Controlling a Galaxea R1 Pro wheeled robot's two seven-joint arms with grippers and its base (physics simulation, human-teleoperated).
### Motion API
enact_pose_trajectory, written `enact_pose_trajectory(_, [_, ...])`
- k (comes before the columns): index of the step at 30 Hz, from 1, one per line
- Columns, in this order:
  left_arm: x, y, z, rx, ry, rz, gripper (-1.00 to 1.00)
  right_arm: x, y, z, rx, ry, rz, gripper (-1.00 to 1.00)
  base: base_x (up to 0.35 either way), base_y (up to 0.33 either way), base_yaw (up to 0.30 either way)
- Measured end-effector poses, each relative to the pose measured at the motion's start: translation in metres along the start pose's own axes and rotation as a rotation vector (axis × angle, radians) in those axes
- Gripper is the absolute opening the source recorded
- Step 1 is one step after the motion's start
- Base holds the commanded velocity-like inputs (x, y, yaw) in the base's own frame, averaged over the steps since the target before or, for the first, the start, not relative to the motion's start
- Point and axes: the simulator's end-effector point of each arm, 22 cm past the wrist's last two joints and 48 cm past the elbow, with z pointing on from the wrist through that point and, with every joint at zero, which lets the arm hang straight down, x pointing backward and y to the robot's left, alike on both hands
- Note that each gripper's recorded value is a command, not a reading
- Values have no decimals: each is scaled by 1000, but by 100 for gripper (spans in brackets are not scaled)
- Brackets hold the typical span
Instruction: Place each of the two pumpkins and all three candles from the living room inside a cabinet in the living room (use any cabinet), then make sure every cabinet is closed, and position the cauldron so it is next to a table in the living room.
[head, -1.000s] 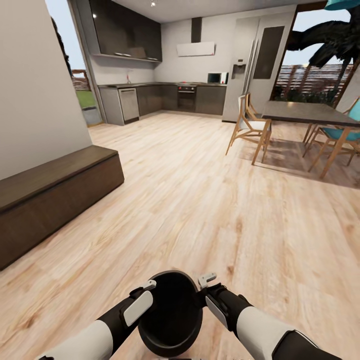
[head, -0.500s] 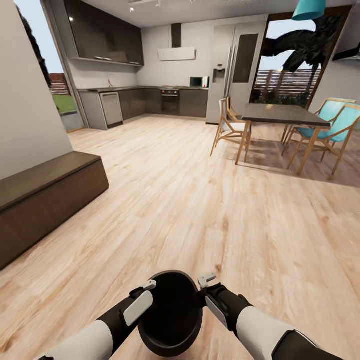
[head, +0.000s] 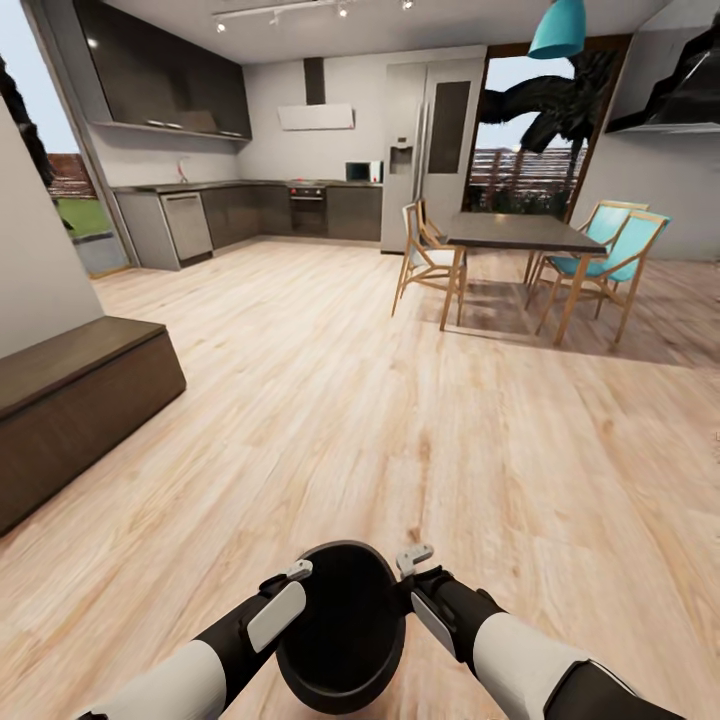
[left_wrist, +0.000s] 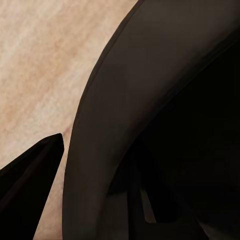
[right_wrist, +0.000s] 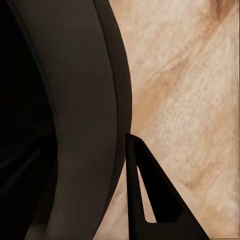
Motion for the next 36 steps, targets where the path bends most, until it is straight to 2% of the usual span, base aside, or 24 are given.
enact_pose_trajectory(36, [-12, -4, -15, 14, -30, -7, -100, -15, -3, -15, 13, -30, -6, -100, 0, 0, -206])
